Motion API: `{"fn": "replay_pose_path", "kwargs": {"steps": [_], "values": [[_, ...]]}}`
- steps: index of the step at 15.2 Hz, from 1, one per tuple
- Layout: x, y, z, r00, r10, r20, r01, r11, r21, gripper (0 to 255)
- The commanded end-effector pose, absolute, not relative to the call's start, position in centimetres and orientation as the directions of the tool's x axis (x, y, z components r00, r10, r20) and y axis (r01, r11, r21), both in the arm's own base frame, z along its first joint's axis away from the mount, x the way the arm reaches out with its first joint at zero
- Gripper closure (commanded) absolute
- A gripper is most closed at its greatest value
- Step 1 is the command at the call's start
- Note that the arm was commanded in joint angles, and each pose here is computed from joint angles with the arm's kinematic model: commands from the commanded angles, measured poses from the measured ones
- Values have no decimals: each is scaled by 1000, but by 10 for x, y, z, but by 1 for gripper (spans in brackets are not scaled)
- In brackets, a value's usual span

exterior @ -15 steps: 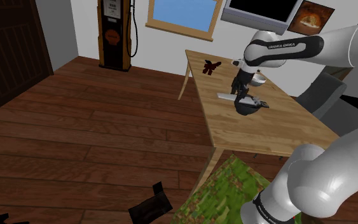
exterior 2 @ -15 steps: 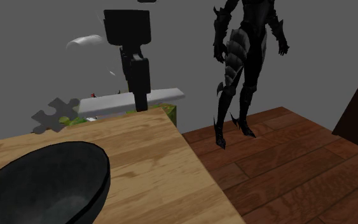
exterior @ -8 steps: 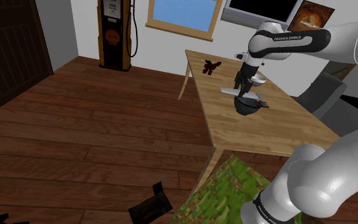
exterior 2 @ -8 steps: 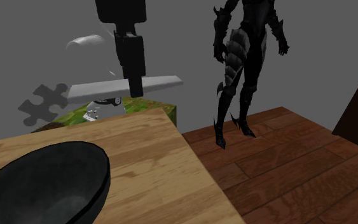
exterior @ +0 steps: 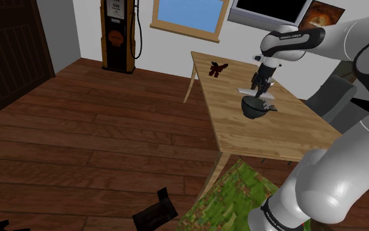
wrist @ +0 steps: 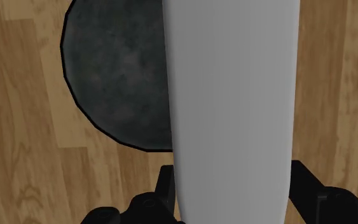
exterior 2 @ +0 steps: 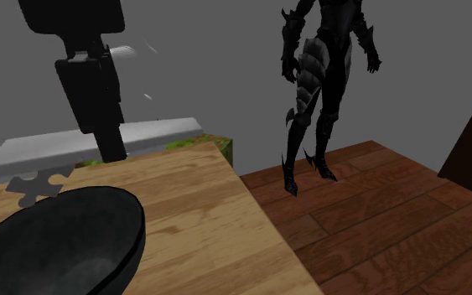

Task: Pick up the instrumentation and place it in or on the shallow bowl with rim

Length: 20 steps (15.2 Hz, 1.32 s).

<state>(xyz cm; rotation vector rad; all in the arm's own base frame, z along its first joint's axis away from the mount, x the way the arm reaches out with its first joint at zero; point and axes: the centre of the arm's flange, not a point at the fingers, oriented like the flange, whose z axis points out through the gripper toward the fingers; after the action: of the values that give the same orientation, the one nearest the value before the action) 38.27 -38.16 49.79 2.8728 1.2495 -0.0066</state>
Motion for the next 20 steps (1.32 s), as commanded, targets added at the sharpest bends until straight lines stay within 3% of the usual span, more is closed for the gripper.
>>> {"fn": "replay_pose_path", "kwargs": {"steps": [1,5,20], "values": [[379,-408,500,679,734,-8,734,-679,8,255],[371,-466,501,679,734,-8,734,-679,8,255],[371,-466,428,680,734,-8,734,-679,8,255]]}}
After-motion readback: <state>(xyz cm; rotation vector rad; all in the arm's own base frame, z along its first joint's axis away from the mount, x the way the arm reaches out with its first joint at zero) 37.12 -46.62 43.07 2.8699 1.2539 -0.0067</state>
